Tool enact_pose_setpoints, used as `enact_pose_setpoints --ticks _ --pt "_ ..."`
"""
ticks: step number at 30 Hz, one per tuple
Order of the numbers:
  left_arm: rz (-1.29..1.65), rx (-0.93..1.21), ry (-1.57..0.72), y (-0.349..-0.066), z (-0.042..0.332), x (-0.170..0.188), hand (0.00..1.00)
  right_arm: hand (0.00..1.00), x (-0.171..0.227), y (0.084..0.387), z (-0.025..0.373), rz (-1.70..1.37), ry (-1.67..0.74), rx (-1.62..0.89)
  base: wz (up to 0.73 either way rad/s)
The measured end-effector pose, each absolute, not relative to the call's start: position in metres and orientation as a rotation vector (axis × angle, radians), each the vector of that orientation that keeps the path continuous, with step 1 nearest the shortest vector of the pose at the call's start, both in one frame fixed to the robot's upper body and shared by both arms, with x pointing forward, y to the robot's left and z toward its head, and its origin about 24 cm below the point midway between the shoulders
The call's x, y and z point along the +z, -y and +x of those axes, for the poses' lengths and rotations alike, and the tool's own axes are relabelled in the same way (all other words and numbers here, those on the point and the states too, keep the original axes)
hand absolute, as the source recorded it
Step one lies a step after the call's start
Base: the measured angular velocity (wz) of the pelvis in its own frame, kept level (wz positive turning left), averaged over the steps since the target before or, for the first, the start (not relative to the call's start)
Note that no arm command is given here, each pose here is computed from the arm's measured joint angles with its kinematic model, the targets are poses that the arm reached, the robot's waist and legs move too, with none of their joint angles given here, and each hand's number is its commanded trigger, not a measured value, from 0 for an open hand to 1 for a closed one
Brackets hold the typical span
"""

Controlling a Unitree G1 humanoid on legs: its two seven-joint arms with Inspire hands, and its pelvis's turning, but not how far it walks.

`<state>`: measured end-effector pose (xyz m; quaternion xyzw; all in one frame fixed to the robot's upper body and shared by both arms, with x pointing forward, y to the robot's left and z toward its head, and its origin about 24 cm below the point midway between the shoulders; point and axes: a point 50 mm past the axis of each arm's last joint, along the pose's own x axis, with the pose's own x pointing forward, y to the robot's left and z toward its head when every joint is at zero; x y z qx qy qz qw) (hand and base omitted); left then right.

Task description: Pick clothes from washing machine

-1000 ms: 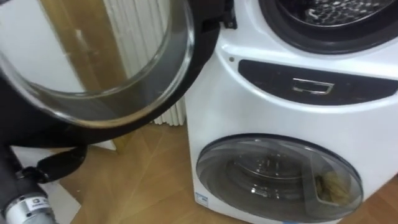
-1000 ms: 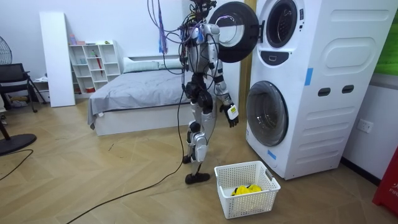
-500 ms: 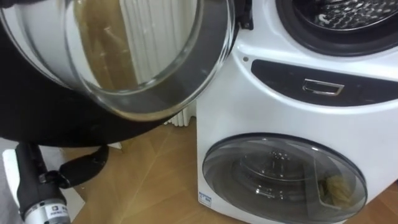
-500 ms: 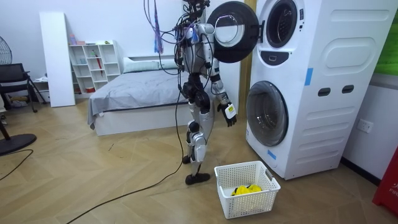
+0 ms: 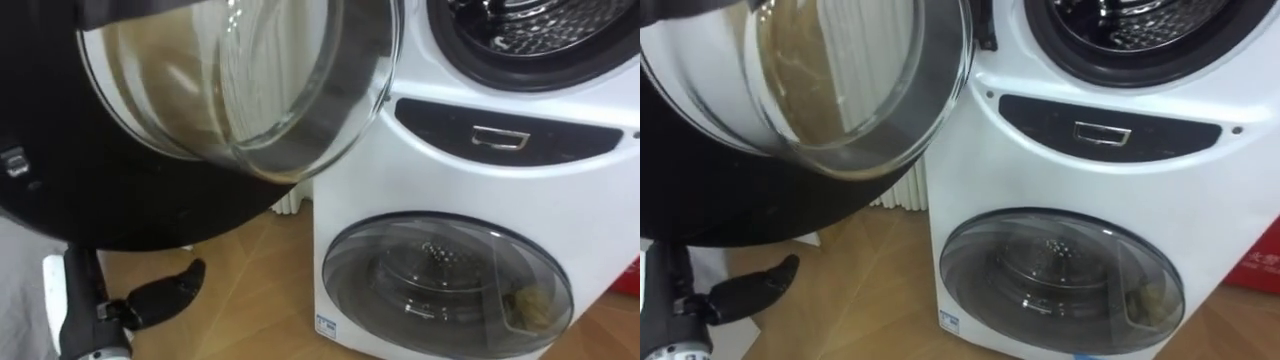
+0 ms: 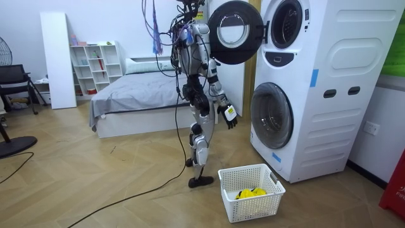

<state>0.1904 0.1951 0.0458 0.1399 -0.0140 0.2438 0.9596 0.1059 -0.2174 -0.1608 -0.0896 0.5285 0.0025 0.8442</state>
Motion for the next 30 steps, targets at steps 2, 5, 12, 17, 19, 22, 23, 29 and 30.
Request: enact_pose_setpoints --ticks 2,5,12,17,19,22,23,29,30 --pt "0.28 0.475 0.031 -0.191 0.189 0.045 0.0 0.0 -0.161 0.217 0.106 -0.189 -1.111 0.006 -0.04" --pt "0.283 0.442 0.03 -0.186 0.187 0.043 0.0 0.0 -0.161 0.214 0.107 -0.208 -1.101 0.037 0.0" --pt "0.264 0.411 0.025 -0.182 0.186 0.042 0.0 0.0 -0.16 0.214 0.11 -0.211 -1.08 0.037 -0.08" --pt "0.184 0.404 0.029 -0.18 0.187 0.048 0.0 0.0 -0.158 0.214 0.114 -0.218 -1.061 0.034 -0.1" --pt "0.138 0.399 0.035 -0.18 0.187 0.051 0.0 0.0 -0.157 0.214 0.118 -0.219 -1.051 0.035 -0.08" --pt "0.056 0.392 0.051 -0.178 0.187 0.059 0.0 0.0 -0.155 0.211 0.124 -0.219 -1.027 0.041 -0.06" --pt "0.035 0.39 0.066 -0.177 0.187 0.062 0.0 0.0 -0.155 0.209 0.126 -0.217 -1.021 0.045 -0.04" --pt "-0.06 0.342 0.15 -0.162 0.185 0.075 0.0 0.0 -0.156 0.202 0.128 -0.192 -1.007 0.032 0.01" --pt "-0.078 0.323 0.157 -0.157 0.185 0.076 0.0 0.0 -0.155 0.203 0.13 -0.19 -1.002 0.023 -0.09"
